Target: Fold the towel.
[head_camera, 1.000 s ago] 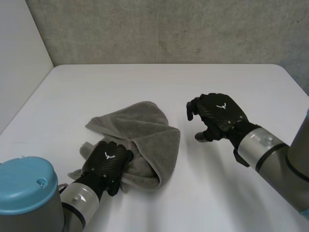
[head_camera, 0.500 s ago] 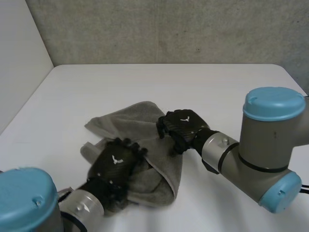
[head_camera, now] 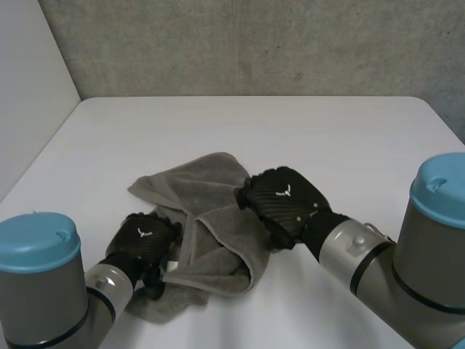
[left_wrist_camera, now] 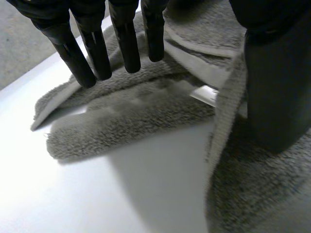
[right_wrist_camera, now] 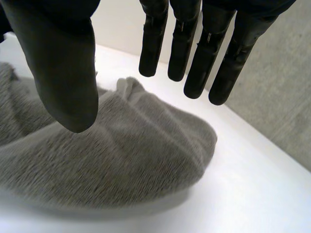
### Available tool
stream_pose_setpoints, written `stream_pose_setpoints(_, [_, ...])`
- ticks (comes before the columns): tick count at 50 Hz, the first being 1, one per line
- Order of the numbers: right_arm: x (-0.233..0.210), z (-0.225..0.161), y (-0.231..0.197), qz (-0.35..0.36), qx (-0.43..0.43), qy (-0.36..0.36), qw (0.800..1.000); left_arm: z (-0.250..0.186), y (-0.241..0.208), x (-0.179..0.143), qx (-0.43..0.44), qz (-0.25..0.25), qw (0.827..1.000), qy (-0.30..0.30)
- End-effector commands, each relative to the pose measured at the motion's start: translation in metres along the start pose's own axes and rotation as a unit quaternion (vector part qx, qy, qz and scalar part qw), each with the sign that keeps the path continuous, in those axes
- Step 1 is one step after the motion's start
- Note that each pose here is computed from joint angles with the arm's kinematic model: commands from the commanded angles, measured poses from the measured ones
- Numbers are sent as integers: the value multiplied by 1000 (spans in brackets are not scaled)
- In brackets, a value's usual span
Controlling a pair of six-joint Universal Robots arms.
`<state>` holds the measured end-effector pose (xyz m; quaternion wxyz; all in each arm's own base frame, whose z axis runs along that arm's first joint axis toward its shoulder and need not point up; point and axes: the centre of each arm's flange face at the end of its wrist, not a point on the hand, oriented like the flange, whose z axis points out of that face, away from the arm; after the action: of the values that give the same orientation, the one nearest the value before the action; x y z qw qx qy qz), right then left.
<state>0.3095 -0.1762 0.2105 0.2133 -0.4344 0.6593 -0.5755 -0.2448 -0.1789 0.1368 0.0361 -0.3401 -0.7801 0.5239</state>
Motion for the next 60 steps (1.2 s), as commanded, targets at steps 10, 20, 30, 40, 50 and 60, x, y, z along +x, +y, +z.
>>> stream_pose_setpoints(10, [-12, 60, -13, 71, 19, -36, 997, -31, 12, 9, -28, 3, 999, 18])
stream_pose_setpoints(20, [-29, 88, 10, 114, -10, -60, 992, -36, 12, 11, -24, 5, 1000, 19])
stream_pose_setpoints(30, [-39, 106, 34, 117, -42, -69, 990, -44, 12, 26, -17, 17, 999, 44])
stream_pose_setpoints(40, [-37, 120, 41, 117, -67, -73, 988, -45, 12, 32, -13, 23, 998, 53])
stream_pose_setpoints(50, [17, 119, -46, 88, 98, 42, 990, -37, -21, 22, 42, 26, 998, 32])
stream_pose_setpoints(60, [105, 58, -101, 59, 244, 238, 938, -36, -72, -7, 129, 6, 991, -19])
